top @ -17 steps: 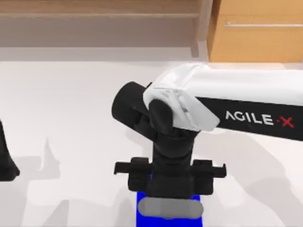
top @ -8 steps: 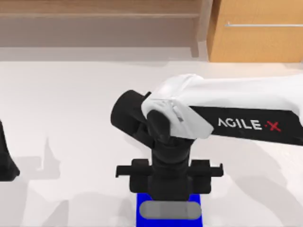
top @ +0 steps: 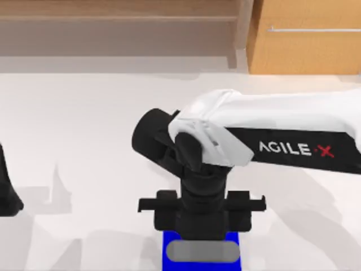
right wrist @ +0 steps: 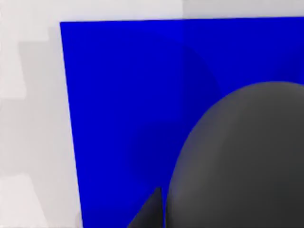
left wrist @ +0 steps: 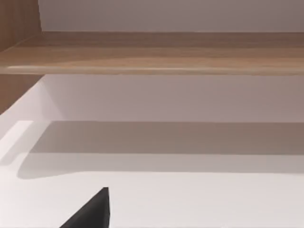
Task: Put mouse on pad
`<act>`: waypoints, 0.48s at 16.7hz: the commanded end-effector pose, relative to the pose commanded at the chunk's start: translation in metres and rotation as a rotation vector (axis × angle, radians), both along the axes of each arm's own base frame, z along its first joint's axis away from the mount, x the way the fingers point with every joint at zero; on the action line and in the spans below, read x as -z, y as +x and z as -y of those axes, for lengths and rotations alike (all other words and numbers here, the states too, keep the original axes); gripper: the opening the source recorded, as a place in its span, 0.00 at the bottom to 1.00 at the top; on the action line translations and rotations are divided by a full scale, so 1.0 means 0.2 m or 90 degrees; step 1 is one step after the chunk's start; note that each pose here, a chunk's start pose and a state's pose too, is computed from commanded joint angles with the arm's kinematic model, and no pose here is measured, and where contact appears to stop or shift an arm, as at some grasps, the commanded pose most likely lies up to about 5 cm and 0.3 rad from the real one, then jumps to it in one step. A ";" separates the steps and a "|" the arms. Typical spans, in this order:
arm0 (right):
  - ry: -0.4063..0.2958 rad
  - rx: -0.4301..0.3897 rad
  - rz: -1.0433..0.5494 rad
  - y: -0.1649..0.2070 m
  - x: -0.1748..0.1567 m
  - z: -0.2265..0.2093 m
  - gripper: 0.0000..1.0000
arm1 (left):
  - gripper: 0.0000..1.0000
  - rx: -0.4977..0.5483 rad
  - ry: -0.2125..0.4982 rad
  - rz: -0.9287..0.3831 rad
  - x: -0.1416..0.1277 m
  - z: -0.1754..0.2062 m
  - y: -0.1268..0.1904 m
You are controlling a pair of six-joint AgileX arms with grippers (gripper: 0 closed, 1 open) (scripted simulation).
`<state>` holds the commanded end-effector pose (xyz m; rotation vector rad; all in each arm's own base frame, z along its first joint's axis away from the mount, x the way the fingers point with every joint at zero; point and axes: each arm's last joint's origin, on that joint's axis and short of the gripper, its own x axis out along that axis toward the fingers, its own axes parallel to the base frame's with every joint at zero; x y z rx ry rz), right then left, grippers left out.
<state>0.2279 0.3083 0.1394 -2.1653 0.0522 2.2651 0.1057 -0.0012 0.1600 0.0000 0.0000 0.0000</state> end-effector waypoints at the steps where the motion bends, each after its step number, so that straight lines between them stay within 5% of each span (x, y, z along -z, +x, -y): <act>1: 0.000 0.000 0.000 0.00 0.00 0.00 0.45 | 1.00 0.000 0.000 0.000 0.00 0.00 0.00; 8: 0.000 0.000 0.000 0.00 0.00 0.00 0.98 | 1.00 0.000 0.000 0.000 0.00 0.00 0.00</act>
